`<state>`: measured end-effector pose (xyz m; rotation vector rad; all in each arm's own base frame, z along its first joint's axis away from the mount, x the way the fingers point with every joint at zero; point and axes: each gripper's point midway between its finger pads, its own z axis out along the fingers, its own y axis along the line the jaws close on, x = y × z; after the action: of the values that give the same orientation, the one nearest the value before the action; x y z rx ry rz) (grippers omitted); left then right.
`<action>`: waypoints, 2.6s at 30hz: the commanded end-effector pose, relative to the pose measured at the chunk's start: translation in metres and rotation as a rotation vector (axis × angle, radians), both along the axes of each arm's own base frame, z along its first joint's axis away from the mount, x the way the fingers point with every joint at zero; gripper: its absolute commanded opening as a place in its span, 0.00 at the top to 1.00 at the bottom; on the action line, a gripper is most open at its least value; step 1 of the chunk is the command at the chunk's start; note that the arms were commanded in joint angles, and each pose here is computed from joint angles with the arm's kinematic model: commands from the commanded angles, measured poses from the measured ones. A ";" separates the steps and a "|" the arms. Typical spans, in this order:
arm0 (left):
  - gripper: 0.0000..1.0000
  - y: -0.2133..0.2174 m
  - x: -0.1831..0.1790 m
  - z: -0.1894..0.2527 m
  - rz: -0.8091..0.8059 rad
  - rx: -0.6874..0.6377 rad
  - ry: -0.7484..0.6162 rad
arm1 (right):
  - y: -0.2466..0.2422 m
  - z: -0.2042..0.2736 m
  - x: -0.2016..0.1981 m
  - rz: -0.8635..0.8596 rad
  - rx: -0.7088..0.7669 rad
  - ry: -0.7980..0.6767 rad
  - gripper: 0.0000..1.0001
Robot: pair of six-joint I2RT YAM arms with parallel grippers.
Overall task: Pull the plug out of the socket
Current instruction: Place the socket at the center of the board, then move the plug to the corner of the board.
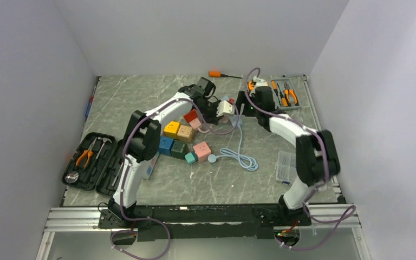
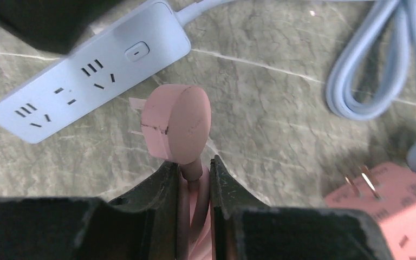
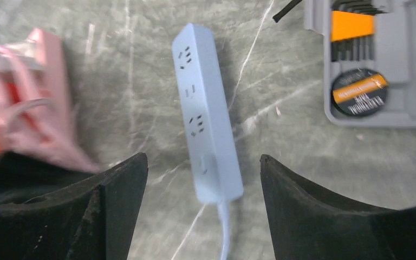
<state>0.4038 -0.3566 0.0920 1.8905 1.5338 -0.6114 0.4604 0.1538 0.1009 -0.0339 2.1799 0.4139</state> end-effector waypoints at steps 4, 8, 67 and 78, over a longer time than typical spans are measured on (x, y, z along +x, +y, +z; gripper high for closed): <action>0.95 -0.004 0.045 -0.004 0.213 0.064 -0.041 | 0.017 0.066 -0.075 -0.044 0.165 -0.131 0.38; 0.51 -0.001 0.038 -0.007 0.228 0.092 0.005 | 0.072 0.051 -0.135 0.095 0.166 -0.095 0.45; 0.01 0.222 -0.123 0.147 0.744 -0.080 0.238 | 0.148 -0.042 -0.301 0.503 -0.179 0.206 0.42; 0.01 0.219 -0.138 0.156 0.699 -0.043 0.191 | 0.162 0.019 -0.291 0.477 -0.112 0.164 0.14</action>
<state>0.2714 -0.1404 0.2354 1.1299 2.1698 -0.5352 0.1523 0.3027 0.0801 -0.6541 2.4179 0.5494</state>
